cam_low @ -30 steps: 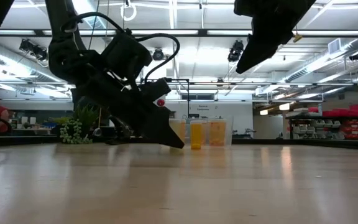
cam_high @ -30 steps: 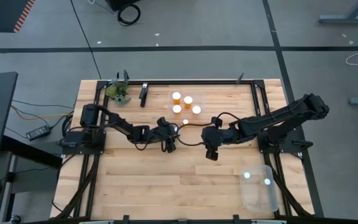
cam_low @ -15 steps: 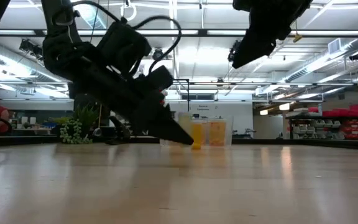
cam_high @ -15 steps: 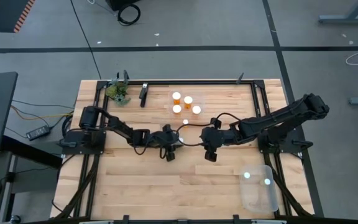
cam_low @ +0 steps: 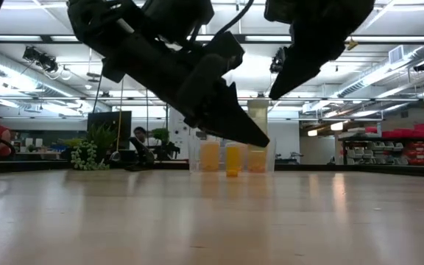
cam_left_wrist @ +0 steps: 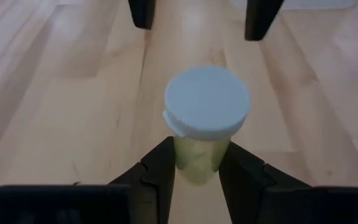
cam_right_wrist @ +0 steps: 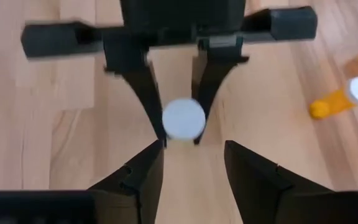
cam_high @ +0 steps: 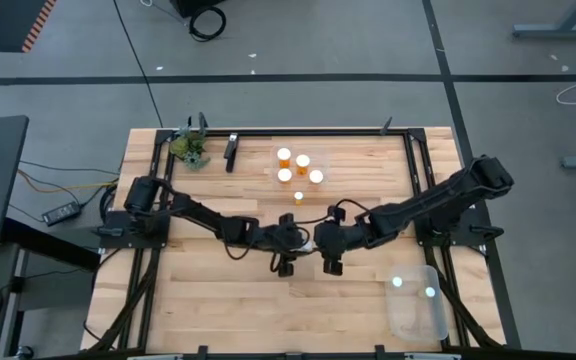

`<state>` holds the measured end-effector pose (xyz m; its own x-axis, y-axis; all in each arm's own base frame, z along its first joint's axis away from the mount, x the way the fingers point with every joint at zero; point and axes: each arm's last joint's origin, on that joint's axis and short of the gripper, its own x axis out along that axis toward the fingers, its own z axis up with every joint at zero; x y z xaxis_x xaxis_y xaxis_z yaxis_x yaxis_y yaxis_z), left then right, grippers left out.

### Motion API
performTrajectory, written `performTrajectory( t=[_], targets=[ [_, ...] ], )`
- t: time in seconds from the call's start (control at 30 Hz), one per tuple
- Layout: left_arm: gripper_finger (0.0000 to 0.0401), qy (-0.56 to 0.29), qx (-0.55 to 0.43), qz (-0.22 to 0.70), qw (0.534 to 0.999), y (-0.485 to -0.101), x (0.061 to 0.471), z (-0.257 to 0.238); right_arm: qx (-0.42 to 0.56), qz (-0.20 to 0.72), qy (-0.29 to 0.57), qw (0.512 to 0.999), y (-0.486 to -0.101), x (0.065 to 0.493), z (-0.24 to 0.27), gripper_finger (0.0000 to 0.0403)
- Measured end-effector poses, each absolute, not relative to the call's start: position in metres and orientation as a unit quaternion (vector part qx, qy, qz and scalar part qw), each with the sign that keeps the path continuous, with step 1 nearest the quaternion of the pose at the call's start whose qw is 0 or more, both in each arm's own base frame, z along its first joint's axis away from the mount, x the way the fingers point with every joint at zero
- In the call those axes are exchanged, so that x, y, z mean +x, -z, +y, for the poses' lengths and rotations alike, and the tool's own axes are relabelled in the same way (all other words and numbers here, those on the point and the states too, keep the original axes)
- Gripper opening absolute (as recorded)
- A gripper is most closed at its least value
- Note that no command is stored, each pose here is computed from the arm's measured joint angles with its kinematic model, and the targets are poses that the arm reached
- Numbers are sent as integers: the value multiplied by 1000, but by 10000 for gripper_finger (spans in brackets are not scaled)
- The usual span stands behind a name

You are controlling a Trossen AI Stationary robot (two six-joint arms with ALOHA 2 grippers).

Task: Pick and place medicine bottles into bin by pill shape (circle, oval)
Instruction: Put the yellow tablet bottle into the bottom transparent bin

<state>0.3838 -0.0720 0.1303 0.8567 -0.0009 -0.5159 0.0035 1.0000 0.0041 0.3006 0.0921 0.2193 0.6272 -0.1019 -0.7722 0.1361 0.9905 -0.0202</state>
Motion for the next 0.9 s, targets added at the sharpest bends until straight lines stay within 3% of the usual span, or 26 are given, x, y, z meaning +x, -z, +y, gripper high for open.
performTrajectory(
  t=[0.37, 0.9],
  targets=[
    [115, 7, -7, 236, 972, -137, 386, -79, 10, 457, 55, 888, -206, 304, 102, 224],
    [119, 14, 1, 226, 974, -138, 386, -85, 31, 410, 44, 910, -213, 312, 105, 227]
  ],
)
